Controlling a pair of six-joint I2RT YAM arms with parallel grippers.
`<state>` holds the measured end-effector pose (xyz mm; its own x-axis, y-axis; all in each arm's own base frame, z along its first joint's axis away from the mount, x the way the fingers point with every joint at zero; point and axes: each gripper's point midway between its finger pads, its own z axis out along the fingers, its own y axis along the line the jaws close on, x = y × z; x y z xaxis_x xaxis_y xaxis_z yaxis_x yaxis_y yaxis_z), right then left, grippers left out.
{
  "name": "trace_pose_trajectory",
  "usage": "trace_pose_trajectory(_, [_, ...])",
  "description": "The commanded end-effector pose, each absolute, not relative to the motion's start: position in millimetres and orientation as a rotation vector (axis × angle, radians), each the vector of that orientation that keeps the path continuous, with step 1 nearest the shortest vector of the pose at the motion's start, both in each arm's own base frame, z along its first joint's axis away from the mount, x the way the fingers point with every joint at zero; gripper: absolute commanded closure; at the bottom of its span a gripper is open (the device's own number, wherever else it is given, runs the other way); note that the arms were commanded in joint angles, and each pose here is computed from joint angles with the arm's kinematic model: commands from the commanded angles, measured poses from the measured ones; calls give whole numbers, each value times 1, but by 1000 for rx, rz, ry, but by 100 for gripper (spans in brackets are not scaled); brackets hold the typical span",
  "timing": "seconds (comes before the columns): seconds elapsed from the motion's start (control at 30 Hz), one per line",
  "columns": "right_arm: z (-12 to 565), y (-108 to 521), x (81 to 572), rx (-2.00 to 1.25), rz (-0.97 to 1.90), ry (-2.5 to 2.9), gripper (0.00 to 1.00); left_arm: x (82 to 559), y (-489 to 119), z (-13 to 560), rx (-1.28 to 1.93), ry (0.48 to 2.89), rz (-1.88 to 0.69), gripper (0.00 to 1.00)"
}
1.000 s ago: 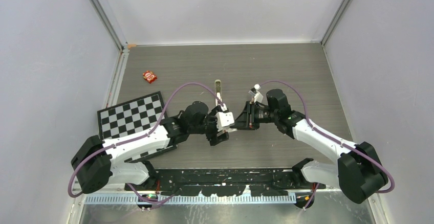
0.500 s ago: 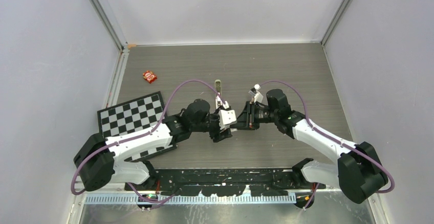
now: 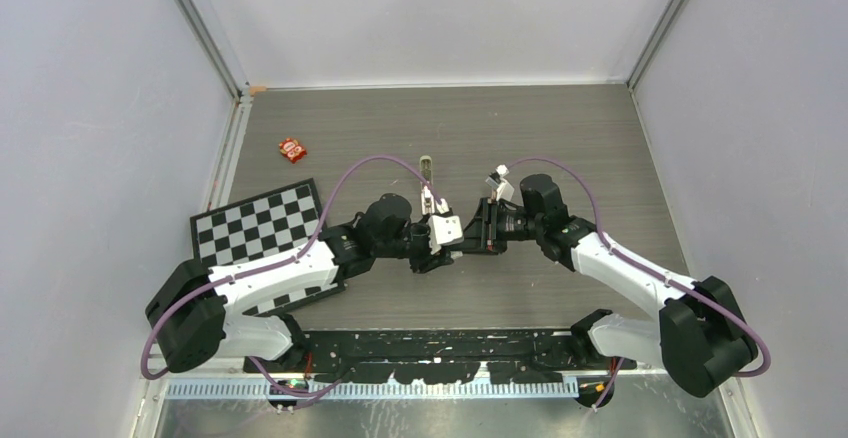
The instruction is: Load the staples into the stapler
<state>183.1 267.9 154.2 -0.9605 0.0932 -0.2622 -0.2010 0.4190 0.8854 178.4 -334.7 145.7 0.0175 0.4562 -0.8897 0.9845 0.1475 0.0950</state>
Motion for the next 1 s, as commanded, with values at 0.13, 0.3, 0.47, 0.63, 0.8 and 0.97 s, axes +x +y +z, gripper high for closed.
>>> trace_pose_trajectory(0.13, [162,264,184,-100,1526,2392,58,183,-342,165,1405,1485,-781,63])
trace_pose_trajectory(0.3, [166,254,189,-56,1458,2380,54,183,-338,161,1401,1495,-769,66])
trace_pose_trajectory(0.47, [166,249,192,-36,1436,2375,54,183,-336,157,1395,1508,-763,66])
trace_pose_trajectory(0.63, [173,255,191,-57,1494,2352,52,185,-336,152,1407,1528,-749,67])
trace_pose_trajectory(0.8, [170,259,192,-53,1523,2362,47,185,-339,150,1414,1537,-756,67])
trace_pose_trajectory(0.97, [163,261,194,-44,1512,2392,45,186,-341,149,1421,1548,-758,67])
